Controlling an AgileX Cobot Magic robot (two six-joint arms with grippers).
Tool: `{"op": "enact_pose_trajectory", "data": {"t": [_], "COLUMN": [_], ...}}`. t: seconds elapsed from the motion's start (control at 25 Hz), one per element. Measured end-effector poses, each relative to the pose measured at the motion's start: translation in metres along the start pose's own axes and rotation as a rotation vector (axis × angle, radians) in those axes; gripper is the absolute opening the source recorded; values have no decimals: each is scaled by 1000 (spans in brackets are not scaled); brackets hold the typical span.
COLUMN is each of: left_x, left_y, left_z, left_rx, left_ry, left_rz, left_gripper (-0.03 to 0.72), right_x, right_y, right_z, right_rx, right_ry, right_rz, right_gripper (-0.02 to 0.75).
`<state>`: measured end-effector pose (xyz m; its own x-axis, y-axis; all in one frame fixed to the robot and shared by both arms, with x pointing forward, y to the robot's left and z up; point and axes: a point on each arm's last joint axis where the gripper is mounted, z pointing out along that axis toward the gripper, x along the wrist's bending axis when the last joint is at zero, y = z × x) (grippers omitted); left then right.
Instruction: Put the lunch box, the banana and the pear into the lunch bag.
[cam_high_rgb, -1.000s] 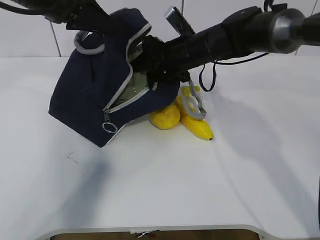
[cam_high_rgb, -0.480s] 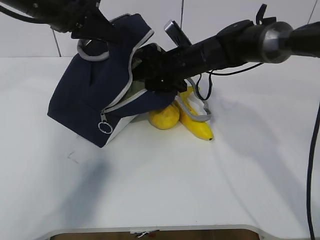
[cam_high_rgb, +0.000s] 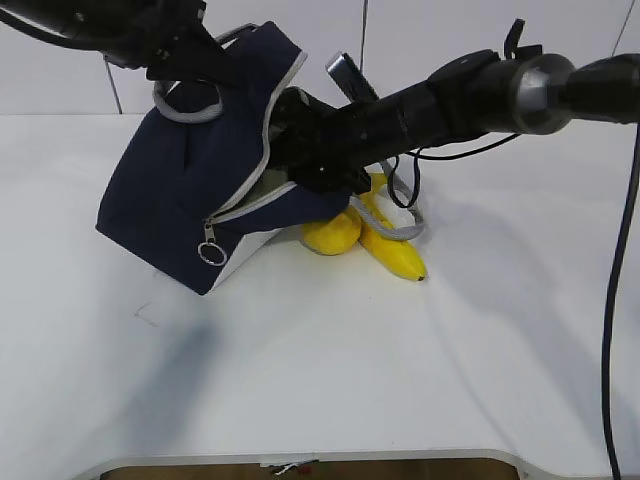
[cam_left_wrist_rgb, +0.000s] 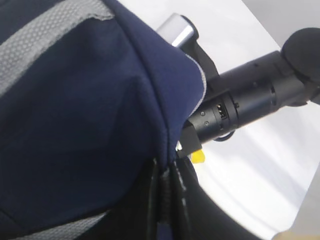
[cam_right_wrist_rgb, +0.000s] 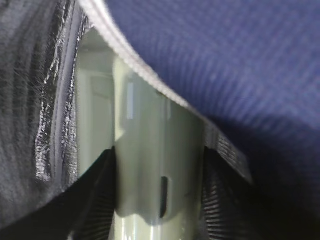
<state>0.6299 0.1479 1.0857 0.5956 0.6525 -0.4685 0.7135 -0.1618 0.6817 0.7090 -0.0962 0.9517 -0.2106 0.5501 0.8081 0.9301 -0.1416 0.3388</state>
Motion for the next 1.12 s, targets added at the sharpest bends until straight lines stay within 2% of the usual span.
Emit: {"op": "enact_pose_trajectory", "data": {"t": [0.68, 1.12], "left_x": [2, 6], "left_y": [3, 1], "left_z": [0, 5], "left_rx": [-34, -23], "left_ry": [24, 23], "left_rz": [-2, -13], "left_gripper": [13, 13], "right_x": [-2, -3], "right_y": [-2, -2], "right_z": [-1, 0], "right_rx": [34, 46], "right_ry": [-46, -46], "right_rz": [-10, 10], "right_gripper": [396, 423]}}
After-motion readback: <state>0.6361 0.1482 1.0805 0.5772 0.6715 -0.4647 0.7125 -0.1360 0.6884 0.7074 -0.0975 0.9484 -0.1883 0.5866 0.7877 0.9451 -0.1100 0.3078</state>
